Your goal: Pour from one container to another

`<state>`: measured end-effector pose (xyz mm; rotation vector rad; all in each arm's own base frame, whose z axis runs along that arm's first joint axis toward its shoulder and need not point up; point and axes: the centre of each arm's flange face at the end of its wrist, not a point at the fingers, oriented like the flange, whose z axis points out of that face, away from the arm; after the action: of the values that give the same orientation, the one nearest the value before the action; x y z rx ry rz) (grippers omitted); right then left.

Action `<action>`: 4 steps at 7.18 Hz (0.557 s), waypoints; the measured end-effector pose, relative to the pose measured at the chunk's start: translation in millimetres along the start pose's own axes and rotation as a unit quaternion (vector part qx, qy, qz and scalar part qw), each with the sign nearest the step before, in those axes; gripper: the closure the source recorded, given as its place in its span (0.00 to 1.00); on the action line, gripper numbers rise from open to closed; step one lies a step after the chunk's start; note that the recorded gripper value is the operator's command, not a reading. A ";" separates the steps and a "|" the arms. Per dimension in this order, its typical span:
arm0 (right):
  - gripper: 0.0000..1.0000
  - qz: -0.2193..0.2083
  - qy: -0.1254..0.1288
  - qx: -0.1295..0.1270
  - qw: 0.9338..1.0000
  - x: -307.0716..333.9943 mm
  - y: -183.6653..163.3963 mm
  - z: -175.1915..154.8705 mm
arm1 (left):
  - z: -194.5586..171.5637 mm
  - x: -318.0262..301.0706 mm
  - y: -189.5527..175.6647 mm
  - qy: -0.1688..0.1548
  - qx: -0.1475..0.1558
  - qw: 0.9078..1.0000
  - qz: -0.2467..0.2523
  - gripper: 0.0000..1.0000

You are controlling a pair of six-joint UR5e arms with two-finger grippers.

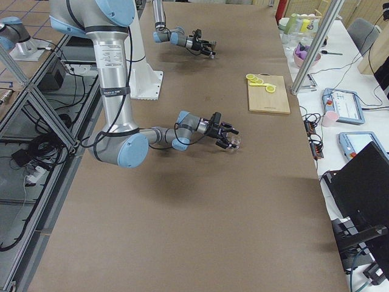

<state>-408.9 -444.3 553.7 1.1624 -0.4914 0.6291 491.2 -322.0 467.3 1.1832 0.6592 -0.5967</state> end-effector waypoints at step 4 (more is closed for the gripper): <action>0.00 0.008 -0.004 -0.001 1.000 -20.6 15.7 16.8 | -0.8 -5.3 -0.8 0.004 0.000 1.000 -0.002 0.02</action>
<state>-435.2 -460.2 556.5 1.1613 -0.5082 0.6380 487.0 -321.0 470.5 1.1851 0.6692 -0.5956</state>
